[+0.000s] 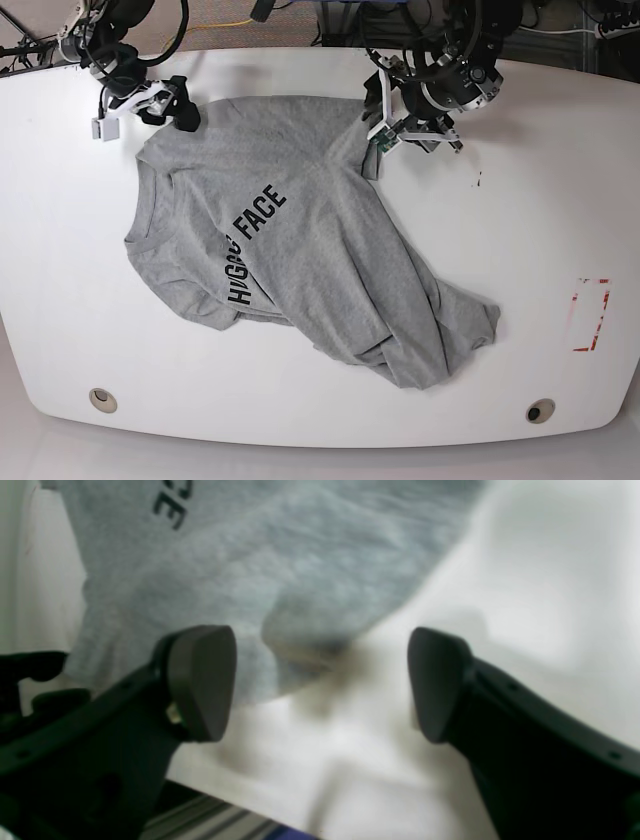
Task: Fold the T-shirt properly
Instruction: 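Move the left gripper to the shirt's hem corner and grasp it, then lift the shirt with both grippers and shake it out taut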
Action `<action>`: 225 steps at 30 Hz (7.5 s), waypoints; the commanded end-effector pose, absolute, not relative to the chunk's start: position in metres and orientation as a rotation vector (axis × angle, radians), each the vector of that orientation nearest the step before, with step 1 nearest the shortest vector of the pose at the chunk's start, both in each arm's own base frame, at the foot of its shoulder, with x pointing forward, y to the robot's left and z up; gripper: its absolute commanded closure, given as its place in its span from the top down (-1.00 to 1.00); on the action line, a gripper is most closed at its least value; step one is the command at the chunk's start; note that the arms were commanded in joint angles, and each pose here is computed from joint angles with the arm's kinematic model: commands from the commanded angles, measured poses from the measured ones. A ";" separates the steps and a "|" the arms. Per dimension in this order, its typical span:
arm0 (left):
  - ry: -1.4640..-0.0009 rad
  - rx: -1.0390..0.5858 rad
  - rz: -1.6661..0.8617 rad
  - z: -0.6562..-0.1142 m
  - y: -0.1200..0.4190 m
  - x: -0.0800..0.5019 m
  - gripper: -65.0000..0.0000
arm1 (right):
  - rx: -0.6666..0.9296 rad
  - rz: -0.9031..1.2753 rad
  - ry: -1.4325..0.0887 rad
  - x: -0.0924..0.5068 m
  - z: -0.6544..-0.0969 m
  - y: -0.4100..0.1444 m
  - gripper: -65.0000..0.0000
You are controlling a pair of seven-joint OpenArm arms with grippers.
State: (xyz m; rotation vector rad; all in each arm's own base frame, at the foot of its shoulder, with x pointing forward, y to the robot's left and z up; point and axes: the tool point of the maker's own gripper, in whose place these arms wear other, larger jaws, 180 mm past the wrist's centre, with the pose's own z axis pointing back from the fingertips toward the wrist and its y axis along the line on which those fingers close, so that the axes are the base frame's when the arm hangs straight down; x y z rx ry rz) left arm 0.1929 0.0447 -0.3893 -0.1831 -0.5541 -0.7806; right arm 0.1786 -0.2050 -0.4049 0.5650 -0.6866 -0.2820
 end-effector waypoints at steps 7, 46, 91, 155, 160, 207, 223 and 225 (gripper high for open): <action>-0.674 -0.102 -0.709 -0.362 0.072 0.240 0.06 | 0.591 -0.260 -0.651 0.185 -0.412 -0.180 0.59; -0.979 -0.118 0.022 -0.341 0.265 0.463 0.09 | 0.558 -0.201 -0.704 0.213 -0.398 -0.192 -1.00; -1.020 -0.334 0.142 -0.390 0.210 0.481 0.08 | 0.394 -0.055 -0.489 0.157 -0.409 -0.247 -1.00; -1.117 -0.070 -0.078 -0.329 0.252 0.417 -1.00 | 0.423 0.014 -0.509 0.177 -0.405 -0.231 -1.00; -1.120 0.009 -0.161 -0.321 0.260 0.381 -1.00 | 0.417 -0.014 -0.515 0.174 -0.405 -0.236 -1.00; -1.530 0.400 -0.216 -0.067 0.293 0.391 -1.00 | 0.422 0.202 -1.141 0.368 -0.200 -0.273 -1.00; -1.696 0.525 -0.146 0.045 0.318 0.392 -1.00 | 0.407 0.344 -1.301 0.447 -0.070 -0.281 -1.00; -1.733 0.531 -0.133 0.062 0.321 0.391 -1.00 | 0.424 0.359 -1.316 0.458 -0.052 -0.278 -1.00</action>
